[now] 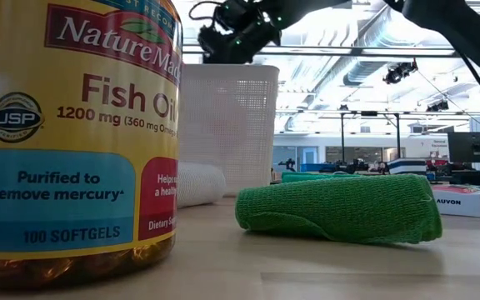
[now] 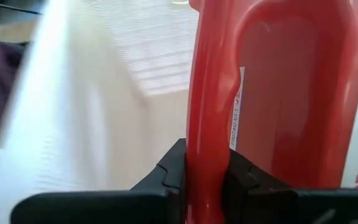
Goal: Pick & place medical supplies in basket/bin
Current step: Put the first aid kit into the white bin
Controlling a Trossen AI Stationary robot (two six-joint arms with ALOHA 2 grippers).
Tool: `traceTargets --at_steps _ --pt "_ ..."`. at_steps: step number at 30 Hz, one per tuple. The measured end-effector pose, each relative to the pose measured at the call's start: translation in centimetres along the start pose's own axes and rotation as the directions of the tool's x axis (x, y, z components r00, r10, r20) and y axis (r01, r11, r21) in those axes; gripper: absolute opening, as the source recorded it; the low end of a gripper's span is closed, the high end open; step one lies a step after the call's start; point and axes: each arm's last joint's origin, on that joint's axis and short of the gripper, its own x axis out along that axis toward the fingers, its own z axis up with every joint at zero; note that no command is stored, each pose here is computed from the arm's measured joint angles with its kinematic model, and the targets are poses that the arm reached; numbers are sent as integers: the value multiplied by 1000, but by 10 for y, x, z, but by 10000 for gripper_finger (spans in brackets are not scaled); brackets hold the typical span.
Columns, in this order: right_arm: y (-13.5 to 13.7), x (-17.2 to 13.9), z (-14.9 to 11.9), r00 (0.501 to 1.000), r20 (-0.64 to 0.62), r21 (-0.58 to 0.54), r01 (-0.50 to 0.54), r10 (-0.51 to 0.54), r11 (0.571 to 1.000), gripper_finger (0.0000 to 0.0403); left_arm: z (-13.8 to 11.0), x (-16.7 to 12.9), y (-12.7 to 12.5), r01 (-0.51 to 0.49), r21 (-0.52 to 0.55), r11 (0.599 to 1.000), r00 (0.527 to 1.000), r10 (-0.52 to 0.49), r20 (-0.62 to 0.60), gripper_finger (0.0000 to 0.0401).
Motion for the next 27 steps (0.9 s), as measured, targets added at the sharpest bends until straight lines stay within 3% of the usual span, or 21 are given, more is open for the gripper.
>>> traceTargets --at_steps 11,20,27 --pt "-18 -6 -7 999 -43 23 -28 29 999 43 -1 0 2 -45 20 999 999 45 1 127" --pt "-20 26 -31 985 -175 16 15 -12 1000 44 0 0 2 -74 16 997 997 74 17 127" --pt "-20 33 -38 970 -234 -23 65 -69 998 47 0 8 0 -89 9 996 996 89 3 127"
